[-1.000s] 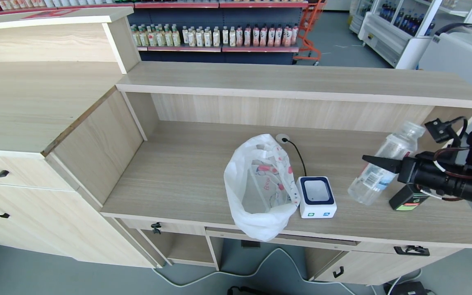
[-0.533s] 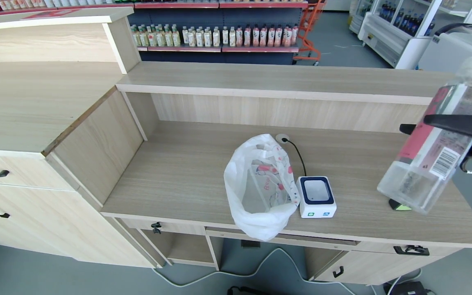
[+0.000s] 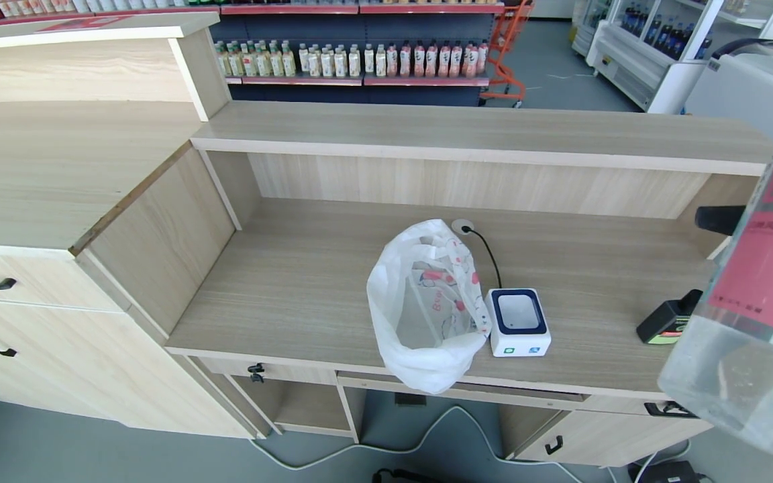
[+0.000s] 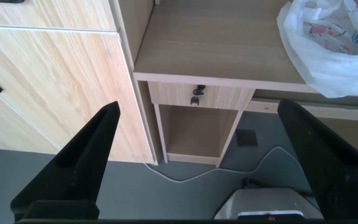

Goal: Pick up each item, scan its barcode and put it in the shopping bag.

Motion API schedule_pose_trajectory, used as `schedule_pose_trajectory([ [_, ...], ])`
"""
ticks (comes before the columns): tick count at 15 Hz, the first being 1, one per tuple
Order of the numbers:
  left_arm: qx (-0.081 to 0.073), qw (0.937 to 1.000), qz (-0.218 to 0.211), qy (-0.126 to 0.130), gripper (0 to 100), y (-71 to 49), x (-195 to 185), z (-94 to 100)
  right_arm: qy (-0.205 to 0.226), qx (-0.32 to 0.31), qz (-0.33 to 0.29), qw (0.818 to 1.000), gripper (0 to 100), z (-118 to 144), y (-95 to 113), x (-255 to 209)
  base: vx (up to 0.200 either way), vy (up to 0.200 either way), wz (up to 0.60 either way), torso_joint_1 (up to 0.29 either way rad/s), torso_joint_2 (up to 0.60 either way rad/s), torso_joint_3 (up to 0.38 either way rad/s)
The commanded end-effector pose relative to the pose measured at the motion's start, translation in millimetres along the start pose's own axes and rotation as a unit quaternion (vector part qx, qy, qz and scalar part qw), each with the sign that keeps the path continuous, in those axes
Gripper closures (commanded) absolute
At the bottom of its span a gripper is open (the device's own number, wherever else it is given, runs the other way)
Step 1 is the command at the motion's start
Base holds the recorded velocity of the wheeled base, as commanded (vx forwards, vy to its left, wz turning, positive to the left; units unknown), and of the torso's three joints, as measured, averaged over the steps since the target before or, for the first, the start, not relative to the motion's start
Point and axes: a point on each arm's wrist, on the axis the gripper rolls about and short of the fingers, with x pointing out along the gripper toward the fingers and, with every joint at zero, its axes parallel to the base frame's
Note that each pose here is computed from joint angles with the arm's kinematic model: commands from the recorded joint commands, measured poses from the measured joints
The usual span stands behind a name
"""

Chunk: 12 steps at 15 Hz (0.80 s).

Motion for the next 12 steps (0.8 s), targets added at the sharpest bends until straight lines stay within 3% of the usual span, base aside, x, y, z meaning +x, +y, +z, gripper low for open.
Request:
schedule_pose_trajectory([
  [1,-0.001,1.0,0.0,0.0,0,0.0,0,0.0,0.006,-0.006,0.016,1.0,100,-4,11,1,0.0,0.0,0.0,0.0,0.0,0.0],
  [5,0.0,1.0,0.0,0.0,0,0.0,0,0.0,0.027,-0.002,0.045,0.999,100,-16,23,-2,0.0,0.0,0.0,0.0,0.0,0.0],
  [12,0.0,1.0,0.0,0.0,0,0.0,0,0.0,0.027,-0.003,0.045,0.999,100,-17,25,-3,0.0,0.0,0.0,0.0,0.0,0.0],
])
